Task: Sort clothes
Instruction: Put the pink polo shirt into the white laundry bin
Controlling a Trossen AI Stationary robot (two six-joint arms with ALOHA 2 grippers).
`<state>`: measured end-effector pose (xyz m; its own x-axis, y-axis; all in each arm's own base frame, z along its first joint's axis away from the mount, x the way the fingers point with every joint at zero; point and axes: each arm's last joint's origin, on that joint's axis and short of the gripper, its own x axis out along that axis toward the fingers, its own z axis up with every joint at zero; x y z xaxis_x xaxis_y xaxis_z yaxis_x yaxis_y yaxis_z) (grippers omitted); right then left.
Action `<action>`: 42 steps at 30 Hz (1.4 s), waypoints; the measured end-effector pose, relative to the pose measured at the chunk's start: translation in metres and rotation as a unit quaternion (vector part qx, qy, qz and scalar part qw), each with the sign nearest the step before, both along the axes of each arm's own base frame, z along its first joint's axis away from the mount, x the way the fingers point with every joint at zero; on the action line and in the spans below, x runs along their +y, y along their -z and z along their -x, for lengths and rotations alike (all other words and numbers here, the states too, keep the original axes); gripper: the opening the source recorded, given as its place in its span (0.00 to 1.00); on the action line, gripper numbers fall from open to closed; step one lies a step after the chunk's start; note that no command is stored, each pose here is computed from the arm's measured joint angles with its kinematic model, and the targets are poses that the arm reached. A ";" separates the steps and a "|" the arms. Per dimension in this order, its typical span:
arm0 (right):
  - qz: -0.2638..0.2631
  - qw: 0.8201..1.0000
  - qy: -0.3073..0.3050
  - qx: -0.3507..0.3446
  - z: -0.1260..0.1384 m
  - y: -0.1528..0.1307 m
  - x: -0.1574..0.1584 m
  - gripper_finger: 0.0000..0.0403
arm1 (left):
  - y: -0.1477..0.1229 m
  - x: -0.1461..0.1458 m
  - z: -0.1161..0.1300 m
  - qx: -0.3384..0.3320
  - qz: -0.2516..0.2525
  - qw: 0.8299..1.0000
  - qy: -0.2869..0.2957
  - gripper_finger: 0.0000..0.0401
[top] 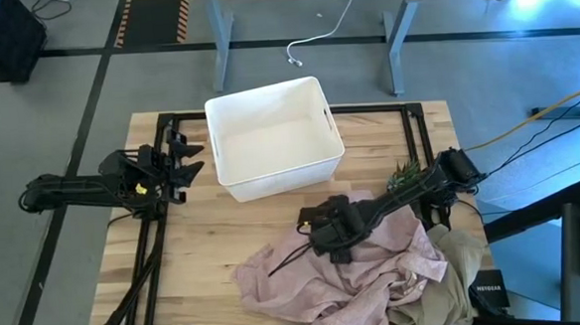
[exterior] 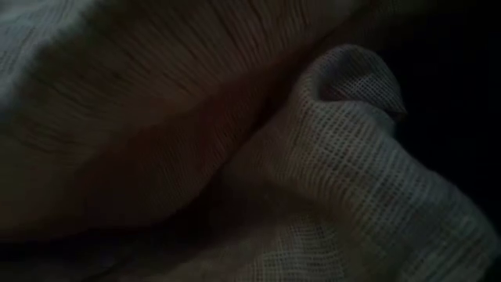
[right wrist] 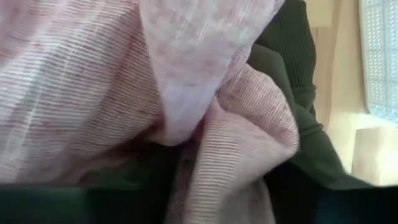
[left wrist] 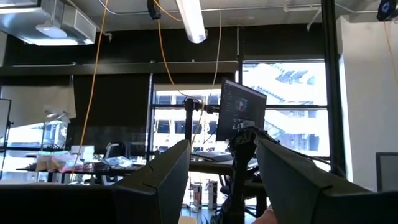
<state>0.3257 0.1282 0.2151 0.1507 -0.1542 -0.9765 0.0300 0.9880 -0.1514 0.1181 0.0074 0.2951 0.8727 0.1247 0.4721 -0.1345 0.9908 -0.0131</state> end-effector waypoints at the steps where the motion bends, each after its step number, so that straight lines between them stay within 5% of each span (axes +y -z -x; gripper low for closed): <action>1: 0.002 1.000 -0.009 0.000 0.000 -0.002 0.000 0.41 | 0.000 0.000 0.000 0.000 0.000 1.000 0.000 0.46; 6: 0.002 0.998 -0.041 -0.049 -0.003 -0.036 0.003 0.04 | 0.000 0.000 0.000 0.000 0.000 1.000 0.000 0.46; 15: 0.069 0.969 -0.028 -0.236 0.009 -0.142 -0.009 0.03 | -0.001 0.000 0.000 -0.006 0.003 1.000 0.001 0.46; 25: 0.199 0.873 -0.012 -0.446 0.018 -0.257 -0.036 0.03 | -0.001 0.000 0.000 -0.006 0.003 1.000 0.001 0.46; 30: 0.249 0.793 -0.006 -0.556 0.010 -0.306 -0.067 0.03 | -0.001 0.000 0.000 -0.006 0.004 1.000 0.001 0.46; 35: 0.299 0.689 0.007 -0.660 0.009 -0.344 -0.112 0.03 | -0.001 0.000 0.000 -0.006 0.010 1.000 0.004 0.46; 42: 0.282 0.501 -0.053 -0.817 0.004 -0.368 -0.180 0.03 | -0.001 0.000 0.000 -0.006 0.012 1.000 0.005 0.46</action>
